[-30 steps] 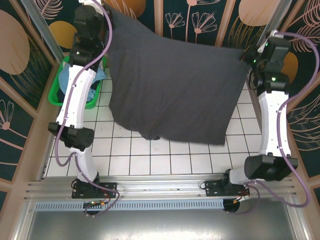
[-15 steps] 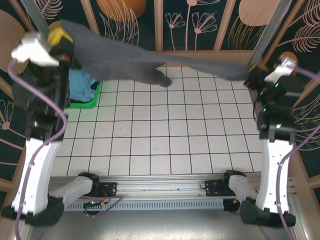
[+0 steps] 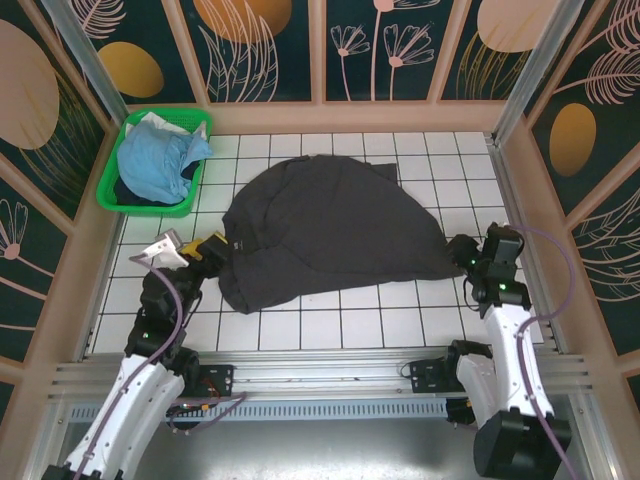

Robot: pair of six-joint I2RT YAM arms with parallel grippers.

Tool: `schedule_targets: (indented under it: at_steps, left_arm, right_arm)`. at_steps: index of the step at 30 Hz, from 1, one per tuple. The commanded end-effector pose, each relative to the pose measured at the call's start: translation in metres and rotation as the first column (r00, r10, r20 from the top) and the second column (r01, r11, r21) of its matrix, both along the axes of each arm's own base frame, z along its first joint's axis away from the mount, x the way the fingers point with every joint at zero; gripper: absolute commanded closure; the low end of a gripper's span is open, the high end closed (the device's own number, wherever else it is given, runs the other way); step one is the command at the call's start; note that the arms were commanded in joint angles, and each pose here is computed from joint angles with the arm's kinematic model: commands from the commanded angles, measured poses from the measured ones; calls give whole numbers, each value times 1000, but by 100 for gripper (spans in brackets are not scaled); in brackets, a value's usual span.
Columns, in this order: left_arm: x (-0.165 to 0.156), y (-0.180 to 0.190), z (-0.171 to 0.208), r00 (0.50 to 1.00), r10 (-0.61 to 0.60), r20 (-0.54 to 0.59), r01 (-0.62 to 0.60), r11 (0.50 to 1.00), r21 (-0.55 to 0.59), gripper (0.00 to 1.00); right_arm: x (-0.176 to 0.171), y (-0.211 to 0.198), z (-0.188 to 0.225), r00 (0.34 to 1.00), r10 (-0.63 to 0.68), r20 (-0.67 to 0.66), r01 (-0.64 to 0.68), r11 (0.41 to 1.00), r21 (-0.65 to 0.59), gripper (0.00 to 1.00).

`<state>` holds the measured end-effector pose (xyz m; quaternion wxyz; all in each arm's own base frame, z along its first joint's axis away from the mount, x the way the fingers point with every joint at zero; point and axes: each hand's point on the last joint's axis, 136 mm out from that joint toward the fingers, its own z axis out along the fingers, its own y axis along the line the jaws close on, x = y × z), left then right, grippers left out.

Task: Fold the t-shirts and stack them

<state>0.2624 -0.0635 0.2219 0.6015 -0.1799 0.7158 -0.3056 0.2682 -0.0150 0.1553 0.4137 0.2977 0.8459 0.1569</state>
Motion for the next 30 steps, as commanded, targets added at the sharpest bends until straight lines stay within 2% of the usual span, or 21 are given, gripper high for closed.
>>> schedule_targets:
  at_steps: [1, 5, 8, 11, 13, 15, 17, 21, 24, 30]
  left_arm:
    - [8, 9, 8, 998, 64, 4, -64, 998, -22, 28]
    - [43, -1, -16, 995, 54, -89, -51, 998, 42, 24]
    - [85, -11, -38, 977, 62, -204, -37, 992, 123, 26]
    - [130, -21, -52, 962, 72, -264, -20, 981, 194, 26]
    - [160, -23, -65, 950, 97, -296, -22, 969, 246, 27]
    - [189, -25, -83, 928, 132, -348, -25, 955, 295, 28]
    - [211, -27, -113, 893, 152, -423, -4, 943, 331, 32]
    - [237, -33, -142, 870, 144, -471, 30, 939, 343, 29]
    - [250, -27, -167, 832, 174, -526, 39, 928, 369, 30]
    - [262, -10, -196, 787, 184, -589, 42, 937, 348, 51]
  right_arm:
    - [7, 4, 47, 989, -3, 145, -3, 999, 39, 49]
    - [31, 34, 70, 967, 101, 233, -116, 992, 52, 49]
    - [65, 81, 60, 957, 225, 182, -224, 974, -25, 48]
    - [113, 120, 38, 943, 318, 98, -306, 945, -118, 48]
    - [151, 128, 13, 941, 336, 40, -328, 934, -142, 53]
    - [181, 139, -20, 929, 366, -58, -371, 921, -122, 56]
    - [193, 149, -62, 913, 375, -160, -392, 915, -94, 57]
    - [175, 154, -110, 898, 361, -253, -380, 925, -27, 56]
    - [141, 146, -135, 894, 329, -305, -340, 940, 18, 55]
    - [66, 122, -168, 881, 245, -404, -237, 969, 71, 50]
